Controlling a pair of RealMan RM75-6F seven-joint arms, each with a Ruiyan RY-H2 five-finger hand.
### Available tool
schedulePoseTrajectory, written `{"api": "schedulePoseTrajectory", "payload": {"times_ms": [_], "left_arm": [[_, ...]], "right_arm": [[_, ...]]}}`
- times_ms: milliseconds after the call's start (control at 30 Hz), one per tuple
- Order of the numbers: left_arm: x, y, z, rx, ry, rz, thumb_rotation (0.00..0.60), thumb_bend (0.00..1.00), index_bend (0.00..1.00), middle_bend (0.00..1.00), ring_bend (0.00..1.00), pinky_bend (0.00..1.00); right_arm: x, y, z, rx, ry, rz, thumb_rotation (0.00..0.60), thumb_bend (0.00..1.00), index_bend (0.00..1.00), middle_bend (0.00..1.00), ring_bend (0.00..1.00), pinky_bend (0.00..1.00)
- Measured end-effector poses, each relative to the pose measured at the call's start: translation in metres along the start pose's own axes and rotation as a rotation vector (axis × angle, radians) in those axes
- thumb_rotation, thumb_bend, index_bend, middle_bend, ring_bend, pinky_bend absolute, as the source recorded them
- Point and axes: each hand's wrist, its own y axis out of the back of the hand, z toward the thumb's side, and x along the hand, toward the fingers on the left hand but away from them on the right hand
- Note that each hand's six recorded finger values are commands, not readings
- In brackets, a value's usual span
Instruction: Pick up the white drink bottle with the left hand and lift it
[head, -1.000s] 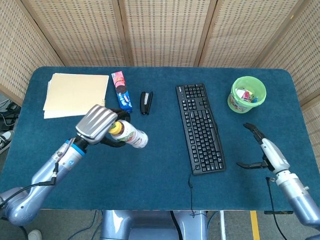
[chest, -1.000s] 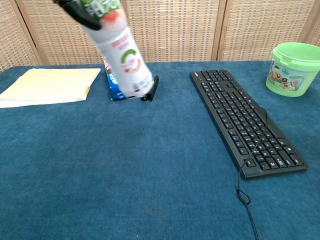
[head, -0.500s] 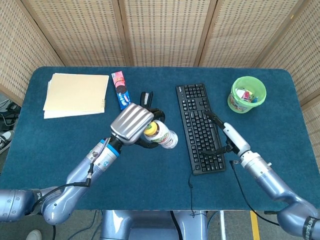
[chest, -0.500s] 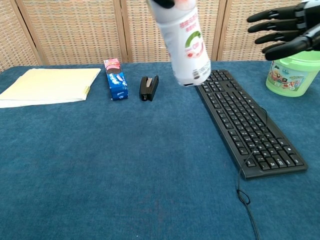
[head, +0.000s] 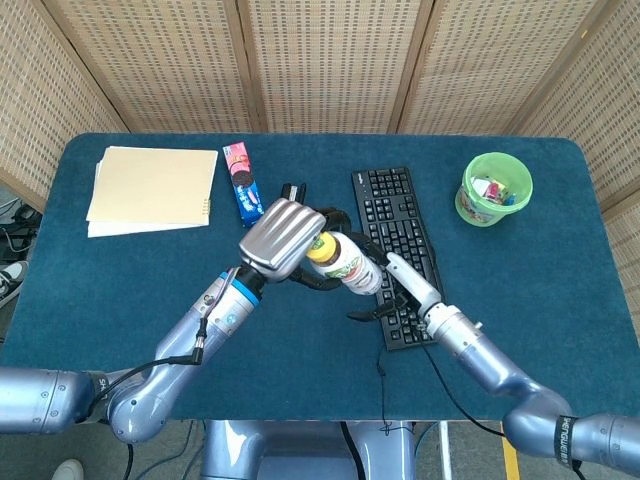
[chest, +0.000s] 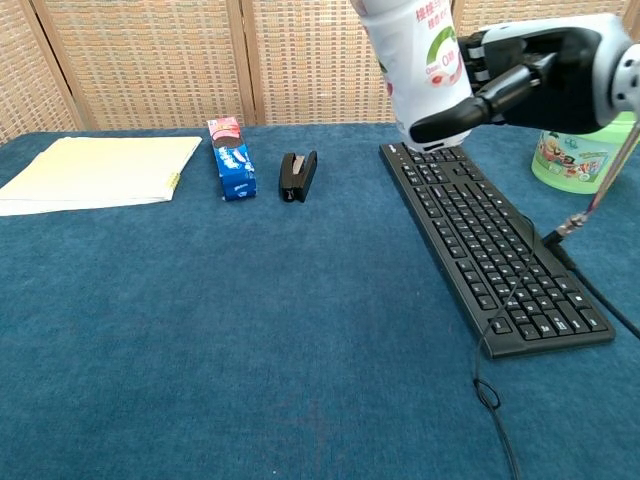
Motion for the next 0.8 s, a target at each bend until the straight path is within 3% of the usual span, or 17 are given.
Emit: {"api": "schedulePoseTrajectory", "payload": {"times_ms": [100,167,200,267,367,467,567,667,733,800], "left_arm": [[0.002,-0.001,0.000,-0.008,0.000,-0.002,0.600,0.46,0.68,0.60,0.57,0.68],[0.002,-0.002,0.000,-0.017,-0.001,-0.005,0.600,0.46,0.68,0.60,0.57,0.68],[0.002,-0.002,-0.001,-0.020,0.000,-0.006,0.600,0.46,0.68,0.60,0.57,0.68],[0.002,-0.002,-0.002,-0.015,0.001,-0.006,0.600,0.46,0.68,0.60,0.57,0.68],[0.003,-0.001,-0.003,-0.013,0.002,-0.005,0.600,0.46,0.67,0.59,0.57,0.68],[0.002,-0.001,-0.004,-0.021,0.002,-0.006,0.600,0.43,0.63,0.56,0.56,0.66],[0.002,-0.001,-0.005,-0.031,0.002,-0.008,0.600,0.36,0.50,0.41,0.45,0.60],[0.000,-0.001,-0.007,-0.041,-0.001,-0.010,0.600,0.24,0.28,0.18,0.23,0.43],[-0.002,-0.002,-0.009,-0.050,-0.001,-0.019,0.600,0.16,0.10,0.04,0.07,0.26],[-0.004,-0.001,-0.009,-0.059,-0.006,-0.023,0.600,0.09,0.01,0.00,0.00,0.11]], "right_arm": [[-0.010,-0.003,0.002,0.016,0.003,-0.030,0.600,0.00,0.32,0.36,0.29,0.07],[-0.015,-0.003,0.003,0.019,0.001,-0.061,0.600,0.06,0.44,0.49,0.46,0.27],[-0.019,-0.002,0.004,0.018,-0.002,-0.086,0.600,0.13,0.51,0.55,0.55,0.42],[-0.022,-0.001,0.005,0.017,-0.007,-0.124,0.600,0.26,0.60,0.62,0.66,0.62],[-0.026,-0.002,0.007,0.013,-0.013,-0.159,0.600,0.36,0.67,0.64,0.72,0.76],[-0.025,-0.003,0.008,0.004,-0.015,-0.164,0.600,0.41,0.68,0.64,0.75,0.82],[-0.023,-0.001,0.005,-0.007,-0.021,-0.159,0.600,0.45,0.69,0.64,0.76,0.85],[-0.020,0.001,0.003,-0.025,-0.024,-0.155,0.600,0.47,0.69,0.64,0.77,0.86],[-0.018,0.004,0.001,-0.043,-0.028,-0.156,0.600,0.48,0.69,0.64,0.77,0.86],[-0.016,0.006,-0.001,-0.066,-0.030,-0.154,0.600,0.48,0.69,0.64,0.77,0.86]]}}
